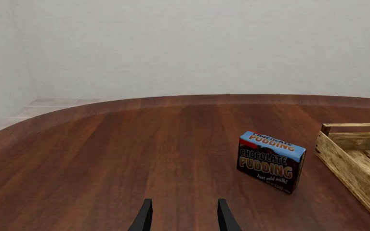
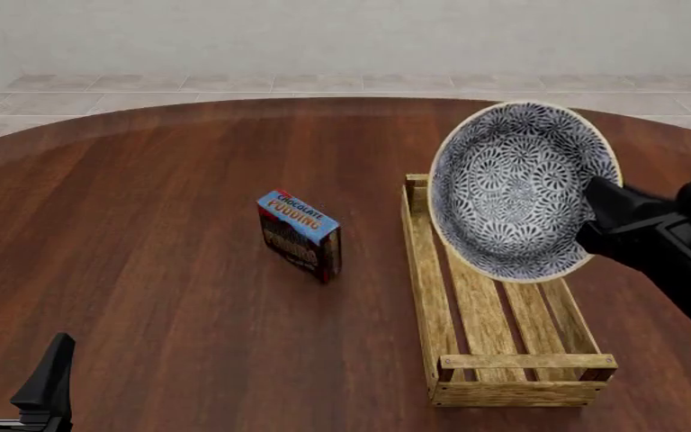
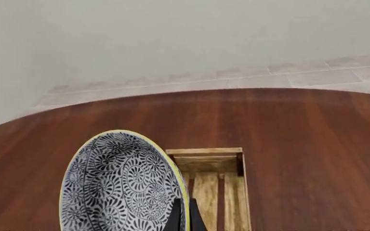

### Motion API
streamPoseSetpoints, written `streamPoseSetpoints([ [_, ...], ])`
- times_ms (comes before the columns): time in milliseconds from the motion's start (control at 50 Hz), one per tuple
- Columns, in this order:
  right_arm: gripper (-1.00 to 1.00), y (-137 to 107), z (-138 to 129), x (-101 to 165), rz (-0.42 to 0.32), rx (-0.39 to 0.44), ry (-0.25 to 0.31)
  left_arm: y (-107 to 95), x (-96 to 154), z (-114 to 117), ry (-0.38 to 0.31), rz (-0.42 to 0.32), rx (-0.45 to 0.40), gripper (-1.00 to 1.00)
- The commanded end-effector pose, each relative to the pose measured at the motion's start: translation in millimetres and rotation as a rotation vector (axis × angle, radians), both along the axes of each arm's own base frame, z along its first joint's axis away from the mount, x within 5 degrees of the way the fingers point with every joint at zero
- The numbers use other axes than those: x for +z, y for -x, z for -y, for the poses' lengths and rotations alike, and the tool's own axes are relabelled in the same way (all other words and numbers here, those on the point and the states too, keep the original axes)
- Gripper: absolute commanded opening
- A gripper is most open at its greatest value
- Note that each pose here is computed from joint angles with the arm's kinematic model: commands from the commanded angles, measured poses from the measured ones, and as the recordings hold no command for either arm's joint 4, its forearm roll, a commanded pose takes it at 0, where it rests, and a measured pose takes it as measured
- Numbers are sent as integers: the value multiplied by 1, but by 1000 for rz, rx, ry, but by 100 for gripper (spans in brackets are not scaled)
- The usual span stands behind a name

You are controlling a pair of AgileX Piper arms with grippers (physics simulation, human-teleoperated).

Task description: Pick up the bowl on the left and put it in the tray.

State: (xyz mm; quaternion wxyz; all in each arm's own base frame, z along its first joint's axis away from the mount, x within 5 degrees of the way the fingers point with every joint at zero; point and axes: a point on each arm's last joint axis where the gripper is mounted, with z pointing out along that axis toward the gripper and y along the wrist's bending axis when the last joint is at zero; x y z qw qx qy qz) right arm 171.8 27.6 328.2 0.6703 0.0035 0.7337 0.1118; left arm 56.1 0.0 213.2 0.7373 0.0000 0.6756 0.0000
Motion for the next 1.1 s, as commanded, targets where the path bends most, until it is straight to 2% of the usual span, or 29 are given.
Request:
streamPoseSetpoints([
  [20,-100,-1,2,-2,-8,-14,-18,0,0,0,0,0,0,100],
  [240,-100,0,4,-11,-35,-26,-11,0,0,0,0,0,0,100],
  [1100,-100,-26,15,-47,-127,-102,-35,0,0,0,0,0,0,100],
])
